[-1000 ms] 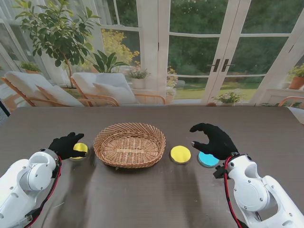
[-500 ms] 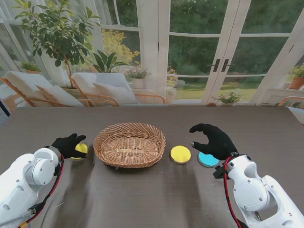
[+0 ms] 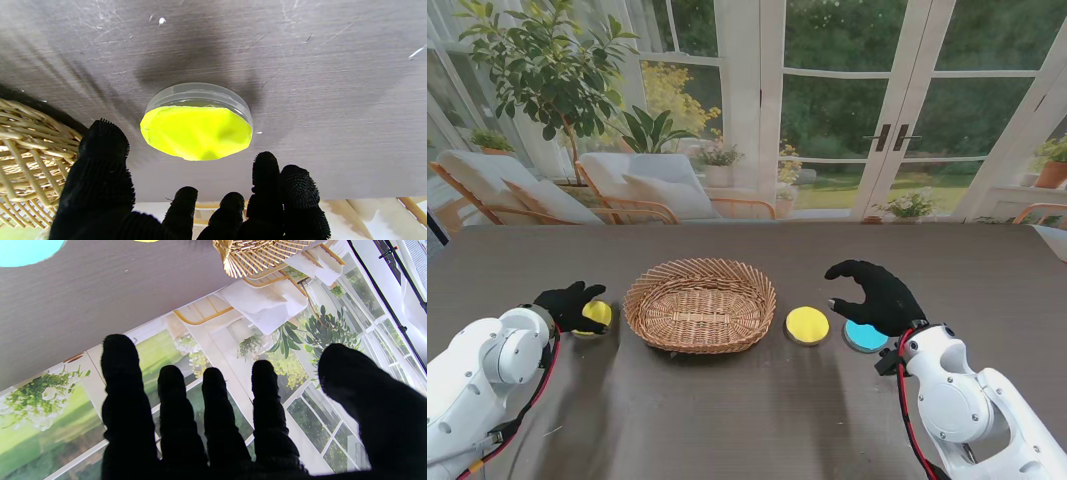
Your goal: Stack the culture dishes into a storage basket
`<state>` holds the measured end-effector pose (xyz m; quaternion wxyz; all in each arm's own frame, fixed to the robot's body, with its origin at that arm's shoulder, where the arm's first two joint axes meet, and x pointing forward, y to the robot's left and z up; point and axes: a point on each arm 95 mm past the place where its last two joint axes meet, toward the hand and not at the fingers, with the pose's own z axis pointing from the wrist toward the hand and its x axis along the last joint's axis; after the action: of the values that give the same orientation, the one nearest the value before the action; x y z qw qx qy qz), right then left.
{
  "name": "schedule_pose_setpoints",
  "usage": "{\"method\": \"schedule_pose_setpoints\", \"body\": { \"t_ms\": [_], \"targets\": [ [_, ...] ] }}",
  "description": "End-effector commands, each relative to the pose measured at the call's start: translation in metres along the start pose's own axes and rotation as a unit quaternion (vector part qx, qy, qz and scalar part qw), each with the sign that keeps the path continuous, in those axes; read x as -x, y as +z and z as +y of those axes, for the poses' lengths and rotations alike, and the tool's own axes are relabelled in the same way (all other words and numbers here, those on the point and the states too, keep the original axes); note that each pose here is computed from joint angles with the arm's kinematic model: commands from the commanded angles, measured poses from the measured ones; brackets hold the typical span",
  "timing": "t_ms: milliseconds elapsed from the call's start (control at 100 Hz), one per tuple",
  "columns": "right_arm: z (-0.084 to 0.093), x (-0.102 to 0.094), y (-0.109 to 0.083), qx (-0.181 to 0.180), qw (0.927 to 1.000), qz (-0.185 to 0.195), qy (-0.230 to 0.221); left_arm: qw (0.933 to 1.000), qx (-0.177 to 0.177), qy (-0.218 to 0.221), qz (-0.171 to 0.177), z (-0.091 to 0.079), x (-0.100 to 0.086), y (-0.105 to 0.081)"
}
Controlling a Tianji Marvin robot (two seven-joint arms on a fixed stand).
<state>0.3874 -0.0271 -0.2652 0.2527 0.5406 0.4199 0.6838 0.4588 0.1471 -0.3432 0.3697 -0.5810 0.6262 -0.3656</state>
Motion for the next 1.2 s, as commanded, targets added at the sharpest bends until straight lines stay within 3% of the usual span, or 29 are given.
{"method": "schedule_pose_setpoints", "body": {
  "t_ms": [0,350,750,1190],
  "targets": [
    [-0.003,0.0,0.0,-0.009,1.0,0.001,0.001,0.9999,0.014,0.003,-0.005,0.002,0.003,0.002],
    [-0.005,0.0,0.0,-0.013,0.9999,0.001,0.0,0.9997,0.021,-0.008,-0.008,0.006,0.0,0.013],
    [-0.006,0.001,0.0,-0.016,0.9999,0.0,0.002,0.9993,0.034,0.008,-0.01,0.004,-0.002,0.024],
    [-0.007,0.002,-0.001,-0.021,0.9998,-0.002,0.002,0.9973,0.071,0.01,-0.016,0.008,-0.008,0.027]
  ]
}}
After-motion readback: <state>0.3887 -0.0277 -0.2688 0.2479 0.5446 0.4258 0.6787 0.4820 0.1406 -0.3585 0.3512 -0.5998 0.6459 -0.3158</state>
